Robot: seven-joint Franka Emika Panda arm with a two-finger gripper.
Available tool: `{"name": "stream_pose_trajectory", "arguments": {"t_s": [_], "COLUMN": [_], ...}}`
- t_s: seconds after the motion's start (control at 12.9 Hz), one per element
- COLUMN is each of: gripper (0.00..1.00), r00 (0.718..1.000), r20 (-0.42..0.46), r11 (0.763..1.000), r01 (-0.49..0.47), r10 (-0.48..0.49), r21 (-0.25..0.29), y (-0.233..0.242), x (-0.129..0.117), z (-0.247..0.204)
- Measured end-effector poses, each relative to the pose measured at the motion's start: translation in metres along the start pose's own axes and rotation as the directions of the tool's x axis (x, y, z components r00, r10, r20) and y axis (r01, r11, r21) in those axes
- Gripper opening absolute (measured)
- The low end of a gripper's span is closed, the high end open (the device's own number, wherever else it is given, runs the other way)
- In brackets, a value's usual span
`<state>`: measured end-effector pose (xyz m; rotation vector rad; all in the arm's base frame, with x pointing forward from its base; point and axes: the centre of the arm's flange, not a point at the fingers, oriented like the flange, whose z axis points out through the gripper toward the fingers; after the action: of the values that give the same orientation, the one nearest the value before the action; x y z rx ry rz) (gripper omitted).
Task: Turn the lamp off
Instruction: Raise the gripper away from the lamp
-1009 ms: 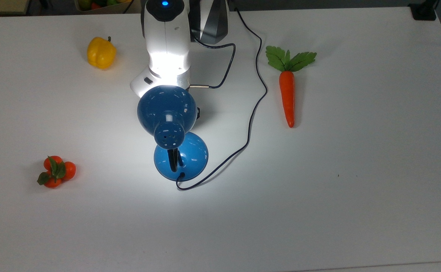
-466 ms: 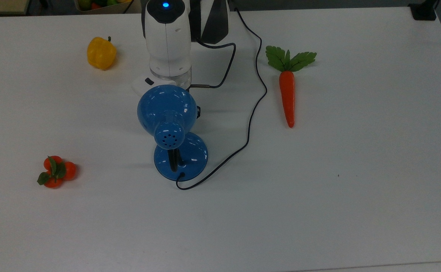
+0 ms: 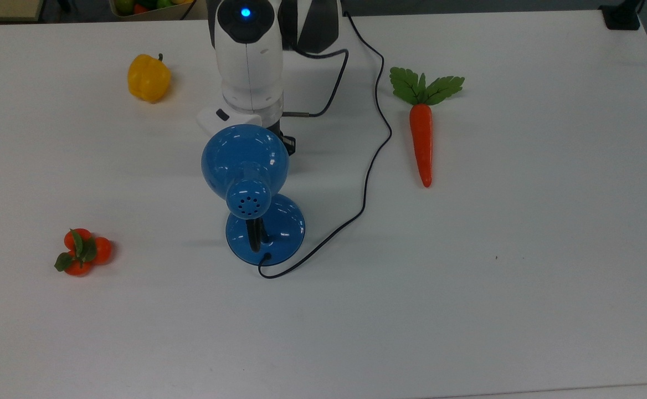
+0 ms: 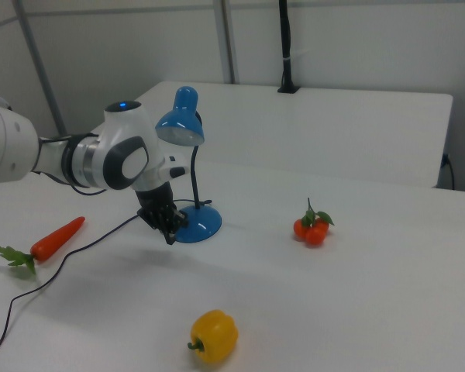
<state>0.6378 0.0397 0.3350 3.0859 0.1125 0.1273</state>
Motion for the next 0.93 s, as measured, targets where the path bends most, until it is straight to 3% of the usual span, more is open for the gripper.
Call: {"name": "stream_pose_trajectory", "arguments": {"t_s": [0.39, 0.93], "gripper": [0.01, 0.01], "r00": [0.993, 0.993], "r20": [0.104, 0.097], "r11": [0.999, 0.996], "r01": [-0.046, -0.065], "r10": [0.048, 0.070], "r21": [-0.020, -0.056], "y": [0.007, 0.024], "x": [-0.018, -0.031], "z": [-0.078, -0.200]}}
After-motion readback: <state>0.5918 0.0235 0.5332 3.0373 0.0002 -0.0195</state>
